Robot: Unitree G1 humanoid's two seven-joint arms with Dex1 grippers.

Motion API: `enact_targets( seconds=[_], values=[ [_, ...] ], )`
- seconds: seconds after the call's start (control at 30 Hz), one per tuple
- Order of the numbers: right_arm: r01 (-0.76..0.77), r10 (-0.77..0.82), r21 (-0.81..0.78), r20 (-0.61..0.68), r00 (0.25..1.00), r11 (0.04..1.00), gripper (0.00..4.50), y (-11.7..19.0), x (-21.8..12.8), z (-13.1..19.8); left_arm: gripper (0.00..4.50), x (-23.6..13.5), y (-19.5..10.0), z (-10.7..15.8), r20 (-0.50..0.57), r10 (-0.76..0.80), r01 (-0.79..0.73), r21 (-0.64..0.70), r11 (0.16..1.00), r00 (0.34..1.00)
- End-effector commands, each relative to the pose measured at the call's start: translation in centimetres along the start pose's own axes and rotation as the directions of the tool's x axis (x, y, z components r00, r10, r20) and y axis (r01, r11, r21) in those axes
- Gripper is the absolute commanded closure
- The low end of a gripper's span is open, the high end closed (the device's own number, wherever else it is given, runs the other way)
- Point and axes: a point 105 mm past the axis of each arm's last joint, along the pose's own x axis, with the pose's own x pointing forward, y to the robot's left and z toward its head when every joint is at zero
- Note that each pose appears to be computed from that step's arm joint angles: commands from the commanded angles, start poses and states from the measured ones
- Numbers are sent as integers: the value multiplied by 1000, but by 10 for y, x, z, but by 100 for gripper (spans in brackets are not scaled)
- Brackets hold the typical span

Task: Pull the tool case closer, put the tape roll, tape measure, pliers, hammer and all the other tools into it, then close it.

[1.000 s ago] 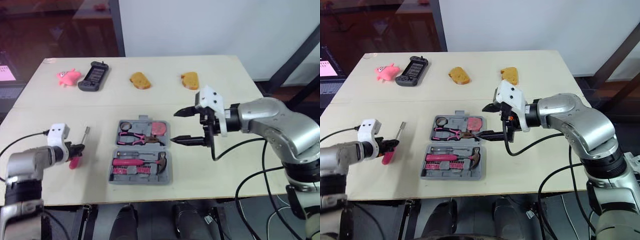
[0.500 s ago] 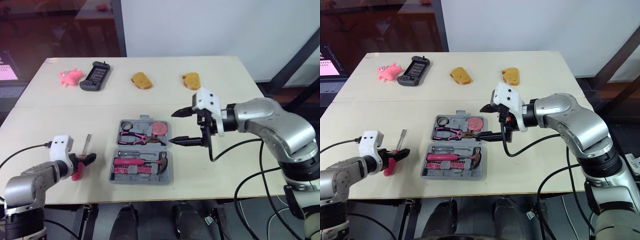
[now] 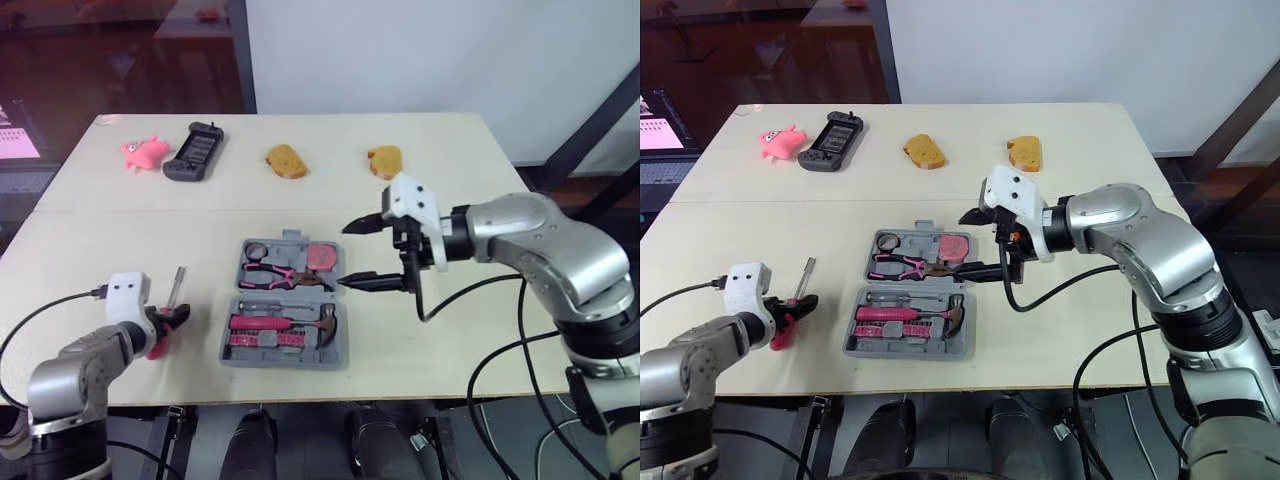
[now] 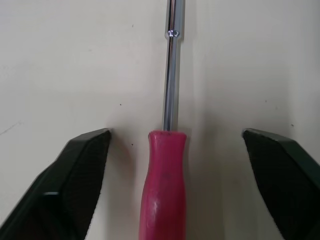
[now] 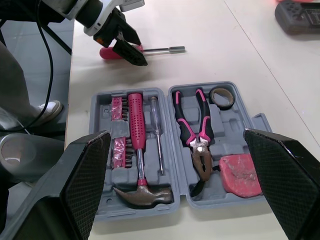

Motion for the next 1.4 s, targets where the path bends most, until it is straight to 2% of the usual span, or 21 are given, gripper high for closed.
enact_targets(
  seconds=[0.03, 0.07, 0.1, 0.2, 0.23, 0.33, 0.43, 0.5, 0.57, 0.7, 0.8, 0.9, 1.0, 1.07, 1.17, 1.27, 1.4],
  values=[
    [15, -15, -41, 10, 1000, 999, 0, -3, -5, 11, 208, 1, -2, 3, 24, -5, 6, -17, 1000, 1000],
    [20, -20, -41, 4, 1000, 999, 0, -4, -7, 10, 210, -1, -2, 6, 31, -6, 6, -15, 1000, 1000],
    [25, -25, -42, -2, 1000, 999, 0, -5, -9, 10, 237, -3, -2, 10, 35, -9, 9, 0, 1000, 999],
    [34, -34, -39, -11, 999, 999, 0, -7, -12, 9, 383, -10, 4, 31, 63, -34, 33, 25, 999, 997],
    [40, -40, -38, -15, 999, 998, 0, -9, -14, 8, 413, -13, 7, 46, 80, -49, 44, 67, 997, 996],
    [50, -51, -37, -23, 998, 998, 0, -13, -18, 8, 413, -25, 10, 82, 95, -111, 92, 185, 978, 989],
    [59, -60, -37, -32, 998, 998, 0, -16, -20, 6, 413, -33, 1, 105, 81, -202, 173, 274, 946, 976],
    [61, -63, -35, -40, 997, 997, 0, -16, -22, 5, 413, -40, -17, 120, 50, -308, 269, 371, 889, 950],
    [59, -60, -34, -52, 997, 998, 0, -14, -25, 3, 413, -50, -45, 130, -28, -438, 393, 493, 776, 899],
    [66, -68, -32, -76, 995, 997, 0, -10, -35, -2, 413, -65, -87, 125, -236, -582, 574, 645, 505, 778],
    [78, -80, -22, -106, 991, 997, 0, -5, -46, -8, 413, -69, -110, 112, -375, -617, 661, 672, 333, 692],
    [116, -116, -7, -144, 983, 993, 0, -2, -58, -15, 413, -72, -137, 95, -495, -639, 709, 696, 114, 589],
    [148, -144, 11, -170, 975, 989, 0, 5, -69, -20, 413, -74, -160, 75, -559, -671, 729, 683, -41, 487],
    [154, -149, 19, -171, 974, 988, 0, 9, -72, -20, 413, -73, -170, 70, -557, -698, 730, 679, -72, 450],
    [158, -151, 29, -169, 974, 987, 0, 17, -73, -20, 413, -78, -183, 50, -593, -739, 791, 596, -136, 320],
    [172, -163, 41, -166, 973, 984, 0, 19, -73, -20, 413, -73, -188, 34, -592, -750, 773, 610, -177, 295],
    [177, -169, 39, -155, 973, 983, 0, 20, -70, -19, 413, -67, -192, 22, -543, -796, 742, 643, -190, 267]
  ],
)
